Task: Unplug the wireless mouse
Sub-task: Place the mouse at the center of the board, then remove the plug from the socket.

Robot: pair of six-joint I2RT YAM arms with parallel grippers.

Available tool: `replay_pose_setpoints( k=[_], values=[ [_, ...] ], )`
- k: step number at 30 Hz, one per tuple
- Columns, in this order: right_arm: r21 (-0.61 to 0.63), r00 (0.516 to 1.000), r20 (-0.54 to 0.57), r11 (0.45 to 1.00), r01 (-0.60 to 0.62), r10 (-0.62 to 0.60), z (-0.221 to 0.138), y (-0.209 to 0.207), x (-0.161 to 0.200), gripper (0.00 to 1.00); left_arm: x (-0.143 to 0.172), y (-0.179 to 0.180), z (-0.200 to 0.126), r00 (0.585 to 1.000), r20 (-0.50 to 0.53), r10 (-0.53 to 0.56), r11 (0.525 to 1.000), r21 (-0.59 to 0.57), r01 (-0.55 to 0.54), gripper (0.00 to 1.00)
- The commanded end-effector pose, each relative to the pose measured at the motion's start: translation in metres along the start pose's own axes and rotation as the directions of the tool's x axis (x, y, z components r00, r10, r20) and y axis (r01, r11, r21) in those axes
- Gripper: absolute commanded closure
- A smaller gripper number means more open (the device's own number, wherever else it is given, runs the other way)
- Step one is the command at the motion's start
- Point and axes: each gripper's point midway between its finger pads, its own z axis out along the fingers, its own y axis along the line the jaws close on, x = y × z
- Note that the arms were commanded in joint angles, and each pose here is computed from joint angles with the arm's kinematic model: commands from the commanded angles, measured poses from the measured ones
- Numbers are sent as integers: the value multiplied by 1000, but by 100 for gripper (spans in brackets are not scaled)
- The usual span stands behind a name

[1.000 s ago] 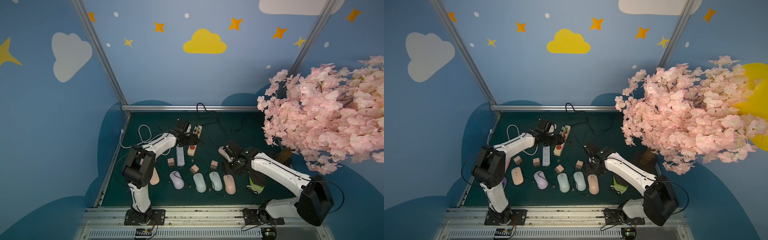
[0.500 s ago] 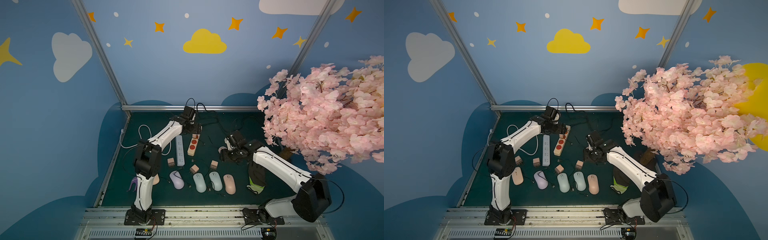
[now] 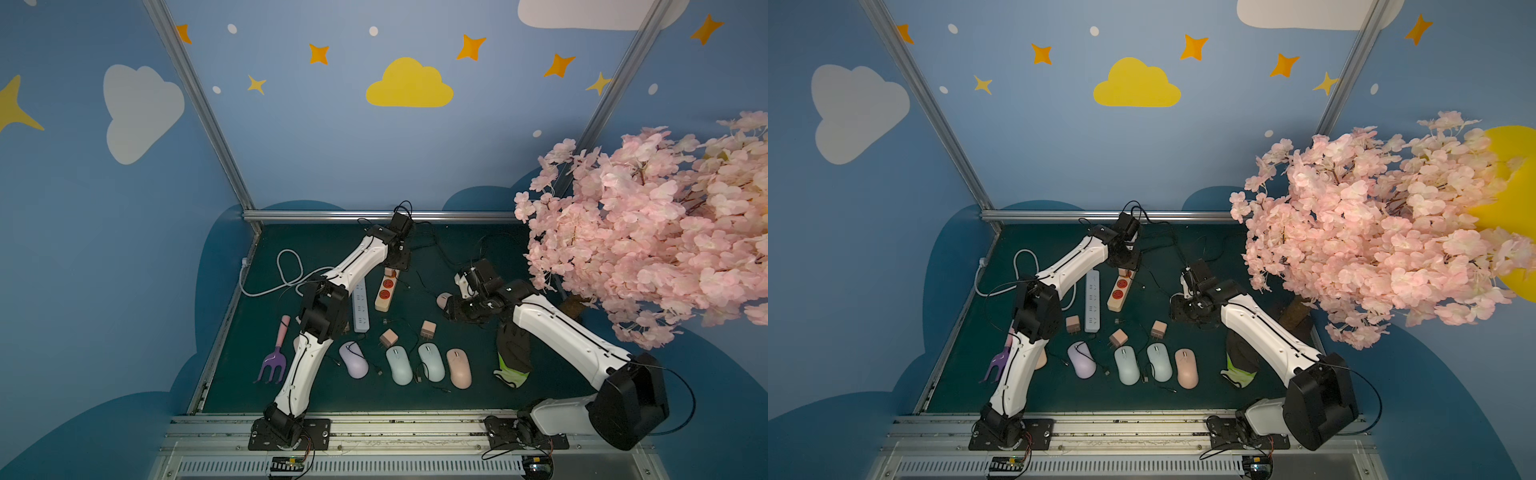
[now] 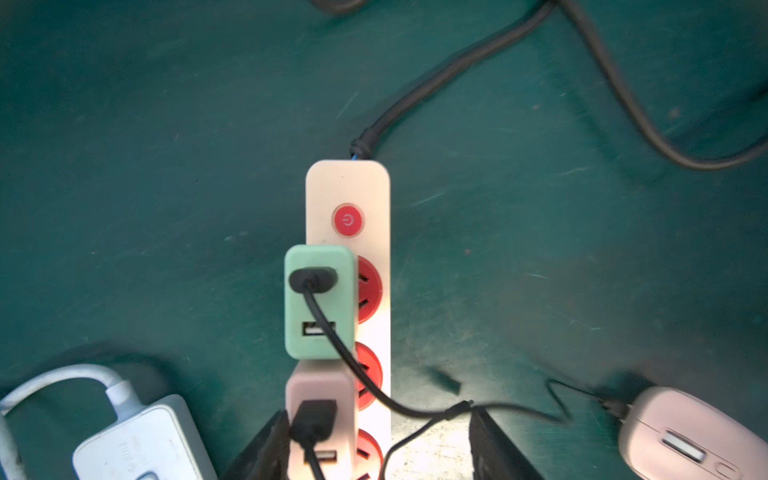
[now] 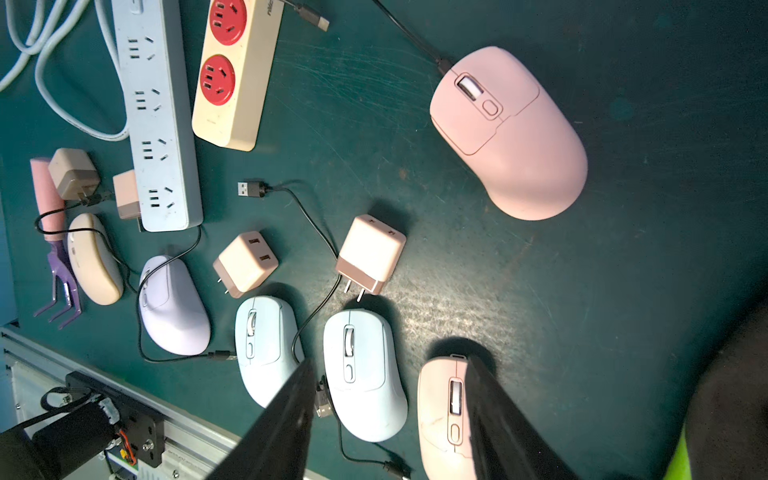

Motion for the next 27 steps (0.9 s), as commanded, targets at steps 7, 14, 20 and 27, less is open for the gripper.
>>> replay_pose_setpoints(
  k=[7, 14, 20, 27],
  values=[
    [-18, 1000, 7, 1000, 11, -11, -2, -2, 1, 44, 22, 20, 11, 995, -101, 11, 995, -98, -21, 43],
    [-26, 1000, -2, 1000, 4, -4, 1, -1, 2, 45, 23, 27, 11, 994, -103, 23, 990, -137, -37, 53],
    [-40, 1000, -9, 999, -3, 3, 3, 2, 2, 46, 23, 26, 13, 994, -103, 23, 991, -131, -36, 56],
    [-50, 1000, -12, 999, -2, 2, 4, 4, 1, 47, 20, 23, 22, 994, -104, 18, 994, -105, -29, 51]
  ],
)
